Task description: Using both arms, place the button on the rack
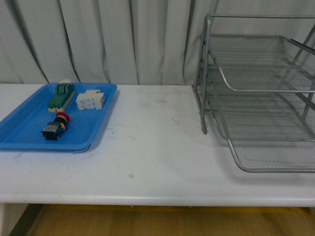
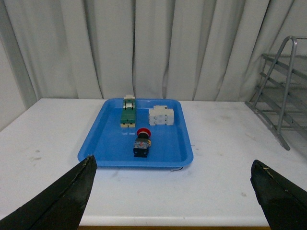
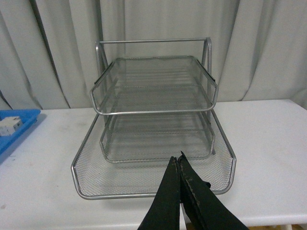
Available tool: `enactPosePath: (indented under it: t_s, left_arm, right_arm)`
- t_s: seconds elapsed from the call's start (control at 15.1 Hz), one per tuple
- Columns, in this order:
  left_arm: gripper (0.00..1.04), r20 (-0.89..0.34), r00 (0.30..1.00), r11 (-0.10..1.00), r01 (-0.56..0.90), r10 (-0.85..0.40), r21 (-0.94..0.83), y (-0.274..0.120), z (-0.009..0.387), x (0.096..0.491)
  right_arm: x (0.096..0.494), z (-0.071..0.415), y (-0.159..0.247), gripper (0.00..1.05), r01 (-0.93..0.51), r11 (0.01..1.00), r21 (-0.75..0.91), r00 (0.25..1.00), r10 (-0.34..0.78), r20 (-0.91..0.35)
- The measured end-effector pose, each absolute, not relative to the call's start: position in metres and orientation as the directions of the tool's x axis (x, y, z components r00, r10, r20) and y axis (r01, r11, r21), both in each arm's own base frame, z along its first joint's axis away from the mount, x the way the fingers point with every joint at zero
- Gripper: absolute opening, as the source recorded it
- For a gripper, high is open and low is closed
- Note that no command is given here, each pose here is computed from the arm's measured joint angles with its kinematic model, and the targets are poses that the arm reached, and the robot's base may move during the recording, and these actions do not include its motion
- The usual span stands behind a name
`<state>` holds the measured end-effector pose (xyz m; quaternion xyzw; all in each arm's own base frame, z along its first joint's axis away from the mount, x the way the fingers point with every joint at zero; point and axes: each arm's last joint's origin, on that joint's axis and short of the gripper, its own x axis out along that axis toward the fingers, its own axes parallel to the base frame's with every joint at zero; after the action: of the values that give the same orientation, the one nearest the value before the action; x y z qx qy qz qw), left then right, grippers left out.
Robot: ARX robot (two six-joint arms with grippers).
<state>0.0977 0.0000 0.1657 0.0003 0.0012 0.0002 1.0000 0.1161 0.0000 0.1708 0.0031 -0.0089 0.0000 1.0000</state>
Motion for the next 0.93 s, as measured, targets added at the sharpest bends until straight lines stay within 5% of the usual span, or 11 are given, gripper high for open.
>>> enactPosePath:
  t_s: [0.73,0.86,0.93]
  left_arm:
    - [0.98,-0.002,1.0,1.0,0.0,0.0,0.001,0.0,0.166,0.098]
    - [0.98,-0.063,0.998,1.0,-0.025,0.026,0.016,0.0,0.164,0.097]
    - [0.98,-0.202,0.976,0.995,-0.067,0.08,0.069,-0.002,0.165,0.101]
  right_arm:
    - [0.097,0.166,0.0,0.02,0.001,1.0,0.006,1.0,-0.001,-0.006]
    - [0.097,0.166,0.0,0.25,0.0,1.0,0.005,1.0,0.0,0.001]
    - [0.097,0.167,0.0,0.36,0.001,1.0,0.005,1.0,-0.001,0.002]
